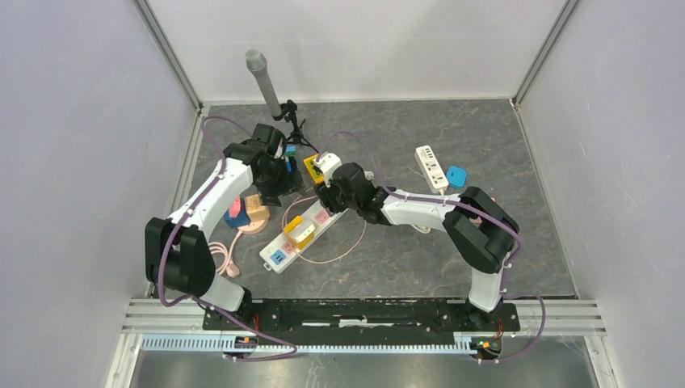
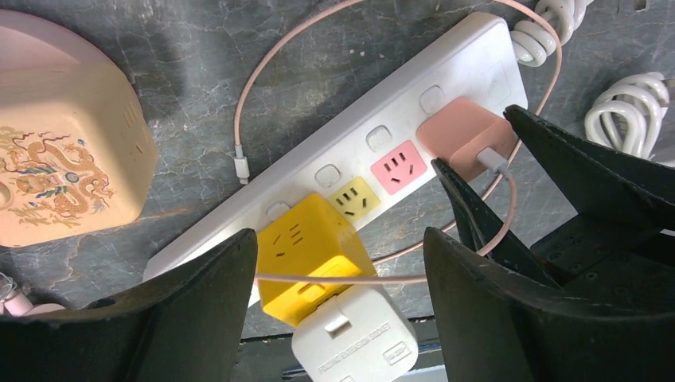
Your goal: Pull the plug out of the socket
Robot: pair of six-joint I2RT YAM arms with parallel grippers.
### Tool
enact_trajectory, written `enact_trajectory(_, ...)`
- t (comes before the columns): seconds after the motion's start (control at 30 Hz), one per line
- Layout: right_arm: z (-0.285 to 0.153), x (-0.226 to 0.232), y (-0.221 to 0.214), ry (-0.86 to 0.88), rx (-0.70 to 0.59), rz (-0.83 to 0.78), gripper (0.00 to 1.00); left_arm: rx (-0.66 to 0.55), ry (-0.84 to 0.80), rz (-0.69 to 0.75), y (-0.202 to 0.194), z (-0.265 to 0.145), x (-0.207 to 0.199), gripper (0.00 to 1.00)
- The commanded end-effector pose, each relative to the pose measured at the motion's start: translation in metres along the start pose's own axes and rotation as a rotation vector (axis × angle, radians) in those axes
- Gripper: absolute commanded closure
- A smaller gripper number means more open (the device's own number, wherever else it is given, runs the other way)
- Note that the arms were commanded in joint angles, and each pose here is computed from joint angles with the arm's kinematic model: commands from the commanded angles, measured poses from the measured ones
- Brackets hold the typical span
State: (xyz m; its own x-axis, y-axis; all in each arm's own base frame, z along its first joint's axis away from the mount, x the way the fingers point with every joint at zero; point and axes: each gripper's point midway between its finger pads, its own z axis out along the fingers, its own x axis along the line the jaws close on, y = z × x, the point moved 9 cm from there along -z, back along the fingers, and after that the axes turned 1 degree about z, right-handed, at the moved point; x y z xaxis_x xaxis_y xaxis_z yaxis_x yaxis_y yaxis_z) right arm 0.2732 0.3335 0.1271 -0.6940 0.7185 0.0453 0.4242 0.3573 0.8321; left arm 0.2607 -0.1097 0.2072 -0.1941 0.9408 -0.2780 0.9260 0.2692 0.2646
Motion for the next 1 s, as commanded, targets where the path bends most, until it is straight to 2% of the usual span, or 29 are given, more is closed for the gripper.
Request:
enact_trajectory(0.0, -0.013, -0.031, 0.001, -0.144, 0.027, -0.122, 0.44, -0.032, -0.051, -0.022, 0.01, -0.017, -0.011, 0.17)
enact_trajectory(0.17, -0.031, -0.056, -0.009, -0.136, 0.059, -0.136, 0.43, -0.028, -0.129, 0.012, 0.013, -0.027, -0.019, 0.14)
enact_trajectory(0.33, -0.042, -0.068, -0.016, -0.064, 0.066, -0.114, 0.43, -0.031, -0.112, 0.026, 0.013, -0.025, -0.017, 0.13)
enact_trajectory(0.5, -0.041, -0.061, -0.003, -0.001, 0.041, -0.057, 0.22, -0.019, -0.067, 0.023, 0.009, -0.014, -0.01, 0.16)
enact_trajectory(0.6, -0.043, -0.059, 0.001, -0.01, 0.022, 0.011, 0.15, 0.019, -0.055, 0.015, -0.003, -0.001, -0.002, 0.2)
enact_trajectory(0.73, -0.042, -0.06, 0.0, -0.035, 0.028, 0.02, 0.16, 0.08, -0.149, -0.011, -0.023, 0.016, -0.004, 0.2)
enact_trajectory(0.83, -0.038, -0.063, -0.003, -0.049, 0.059, 0.005, 0.23, 0.079, -0.204, -0.021, -0.029, 0.021, -0.011, 0.19)
enact_trajectory(0.97, -0.041, -0.067, -0.004, -0.095, 0.024, 0.001, 0.29, 0.09, -0.273, -0.041, -0.032, 0.025, -0.017, 0.19)
